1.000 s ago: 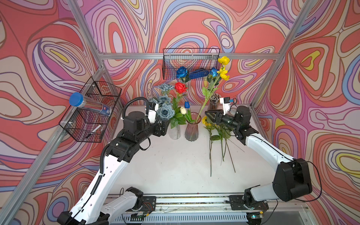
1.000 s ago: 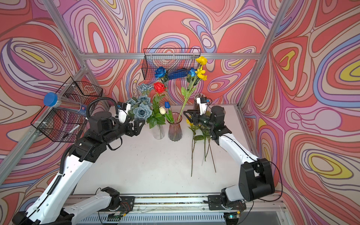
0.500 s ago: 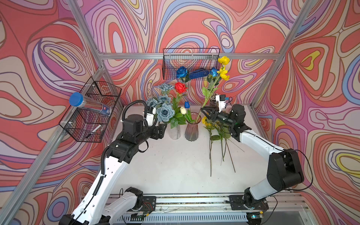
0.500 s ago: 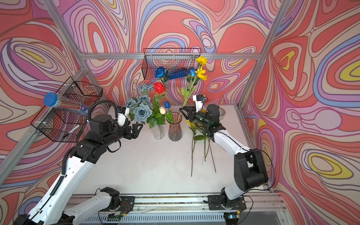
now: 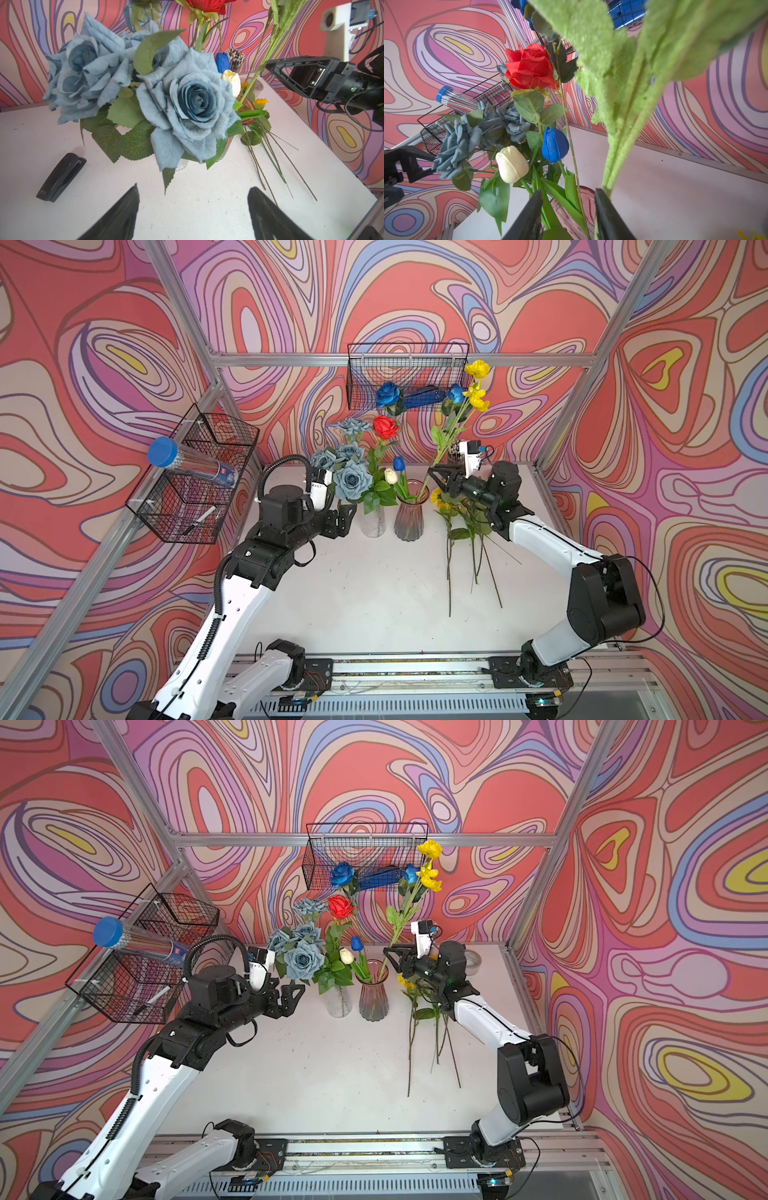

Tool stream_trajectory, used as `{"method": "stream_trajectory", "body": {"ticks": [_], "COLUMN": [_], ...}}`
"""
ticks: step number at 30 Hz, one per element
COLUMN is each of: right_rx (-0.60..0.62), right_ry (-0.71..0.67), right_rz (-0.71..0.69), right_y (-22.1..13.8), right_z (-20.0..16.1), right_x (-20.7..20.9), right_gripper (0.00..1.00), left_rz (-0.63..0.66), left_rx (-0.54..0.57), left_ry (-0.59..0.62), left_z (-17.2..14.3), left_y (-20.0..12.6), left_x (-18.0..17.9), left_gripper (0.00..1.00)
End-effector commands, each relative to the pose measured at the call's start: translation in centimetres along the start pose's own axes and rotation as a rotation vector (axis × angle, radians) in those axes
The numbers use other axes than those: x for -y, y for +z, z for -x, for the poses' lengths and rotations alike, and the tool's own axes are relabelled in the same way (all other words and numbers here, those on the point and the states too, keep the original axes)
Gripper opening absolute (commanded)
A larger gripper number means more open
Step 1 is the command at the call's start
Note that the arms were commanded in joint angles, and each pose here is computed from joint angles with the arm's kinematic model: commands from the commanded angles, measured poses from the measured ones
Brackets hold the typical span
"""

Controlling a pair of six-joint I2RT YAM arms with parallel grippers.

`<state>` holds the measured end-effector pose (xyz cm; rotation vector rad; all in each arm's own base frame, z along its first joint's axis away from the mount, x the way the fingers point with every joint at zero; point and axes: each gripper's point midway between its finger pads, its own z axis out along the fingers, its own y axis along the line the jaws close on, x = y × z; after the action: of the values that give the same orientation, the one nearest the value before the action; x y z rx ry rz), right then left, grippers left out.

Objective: Pick out yellow flowers from the vase
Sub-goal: Pick up the flower from the vase.

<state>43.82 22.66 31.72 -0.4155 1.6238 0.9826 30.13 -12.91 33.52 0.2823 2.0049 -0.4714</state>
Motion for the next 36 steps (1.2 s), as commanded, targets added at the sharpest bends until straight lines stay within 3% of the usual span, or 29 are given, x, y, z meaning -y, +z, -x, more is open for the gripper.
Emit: {"method": "stream_trajectory", "body": {"ticks": [1, 5, 21, 31, 36], "right_rx": [0.011, 0.029, 0.038, 0.043, 0.046], "right_ry": [-0.040, -0.040, -0.021, -0.011, -0.012], "right_rz": [-0.063, -0.110, -0.053, -0.043, -0.040], "right_y": [-0.4, -0.6, 2.0, 2.5, 2.3], "right_z": [1.0, 1.2, 1.4, 1.5, 1.7], "right_x": [0.2, 1.0, 1.8, 1.9, 1.8], "right_gripper": [0.44, 0.44, 0.42, 0.18, 0.13], "left_rz": [-0.023, -0.024, -0.031, -0.040, -0.037], "left_rx": [0.020, 0.026, 0.029, 0.027, 0.027], "left_ry": [-0.015, -0.019, -0.032, -0.041, -0.044], "left_z": [0.3, 0.5, 0.6, 0.5, 0.5], "left_y": [0.0, -0.1, 0.0, 0.2, 0.3], "left_x": [0.1, 0.1, -0.1, -0.1, -0.3], "left_gripper": [0.83, 0.83, 0.83, 0.83, 0.83]}}
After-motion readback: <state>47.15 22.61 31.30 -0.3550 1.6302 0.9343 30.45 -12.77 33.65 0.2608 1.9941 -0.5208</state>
